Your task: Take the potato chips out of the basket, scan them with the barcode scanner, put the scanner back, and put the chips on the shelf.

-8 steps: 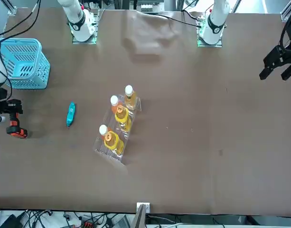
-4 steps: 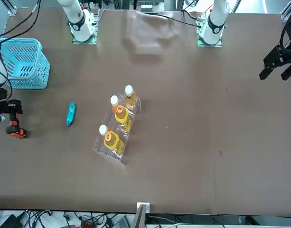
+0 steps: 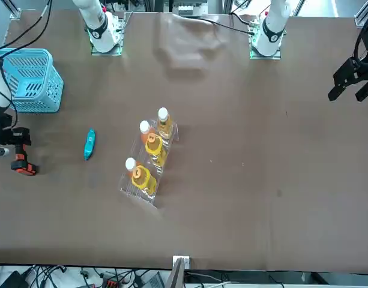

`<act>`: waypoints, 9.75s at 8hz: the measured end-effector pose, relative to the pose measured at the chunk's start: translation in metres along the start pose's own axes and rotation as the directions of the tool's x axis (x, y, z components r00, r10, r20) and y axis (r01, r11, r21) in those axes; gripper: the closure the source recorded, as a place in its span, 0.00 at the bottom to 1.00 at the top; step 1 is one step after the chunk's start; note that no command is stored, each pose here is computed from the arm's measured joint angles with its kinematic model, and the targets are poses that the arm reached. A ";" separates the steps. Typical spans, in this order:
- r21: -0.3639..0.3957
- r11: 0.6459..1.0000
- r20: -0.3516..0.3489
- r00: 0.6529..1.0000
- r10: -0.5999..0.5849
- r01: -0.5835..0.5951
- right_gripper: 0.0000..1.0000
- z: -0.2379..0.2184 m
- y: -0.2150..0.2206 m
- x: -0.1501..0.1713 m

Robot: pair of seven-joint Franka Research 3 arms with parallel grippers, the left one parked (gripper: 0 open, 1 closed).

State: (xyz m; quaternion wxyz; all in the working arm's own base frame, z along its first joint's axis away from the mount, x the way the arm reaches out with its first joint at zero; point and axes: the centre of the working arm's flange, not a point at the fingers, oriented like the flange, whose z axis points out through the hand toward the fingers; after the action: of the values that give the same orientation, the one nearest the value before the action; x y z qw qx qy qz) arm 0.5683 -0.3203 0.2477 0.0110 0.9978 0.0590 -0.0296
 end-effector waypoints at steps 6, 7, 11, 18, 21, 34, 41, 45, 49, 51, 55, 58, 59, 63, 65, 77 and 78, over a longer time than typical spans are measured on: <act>0.011 1.000 0.009 1.000 0.008 -0.009 0.63 0.011 0.004 -0.004; 0.012 1.000 0.010 1.000 0.008 -0.009 0.63 0.012 0.004 -0.004; 0.018 1.000 0.011 1.000 0.009 -0.009 0.51 0.016 0.003 -0.004; 0.013 1.000 0.005 1.000 0.011 -0.011 0.00 0.012 0.003 -0.002; 0.006 1.000 0.024 0.999 0.024 -0.024 0.00 -0.029 -0.020 0.014; -0.019 0.995 0.064 0.993 0.102 -0.101 0.00 -0.173 -0.249 0.093; -0.205 0.913 0.044 0.928 0.369 -0.353 0.00 -0.087 -0.374 0.121; -0.210 0.889 0.030 0.906 0.423 -0.407 0.00 -0.018 -0.372 0.112; -0.242 0.863 0.069 0.879 0.471 -0.444 0.00 0.008 -0.364 0.095; -0.250 0.860 0.083 0.875 0.477 -0.445 0.00 0.016 -0.365 0.089; -0.265 0.858 0.113 0.869 0.481 -0.440 0.00 0.032 -0.364 0.076; -0.269 0.857 0.120 0.867 0.483 -0.440 0.01 0.036 -0.362 0.073; -0.270 0.857 0.122 0.867 0.484 -0.440 0.05 0.037 -0.362 0.072; -0.274 0.856 0.131 0.865 0.484 -0.437 0.16 0.041 -0.362 0.068; -0.277 0.857 0.137 0.864 0.484 -0.435 0.18 0.044 -0.362 0.066; -0.284 0.853 0.144 0.861 0.488 -0.437 0.46 0.051 -0.358 0.062; -0.285 0.854 0.144 0.861 0.487 -0.436 0.48 0.051 -0.358 0.062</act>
State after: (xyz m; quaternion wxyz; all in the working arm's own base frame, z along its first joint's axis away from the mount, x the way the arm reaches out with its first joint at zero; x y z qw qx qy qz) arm 0.5841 0.0414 0.1868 0.1457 0.9645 -0.1818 -0.1241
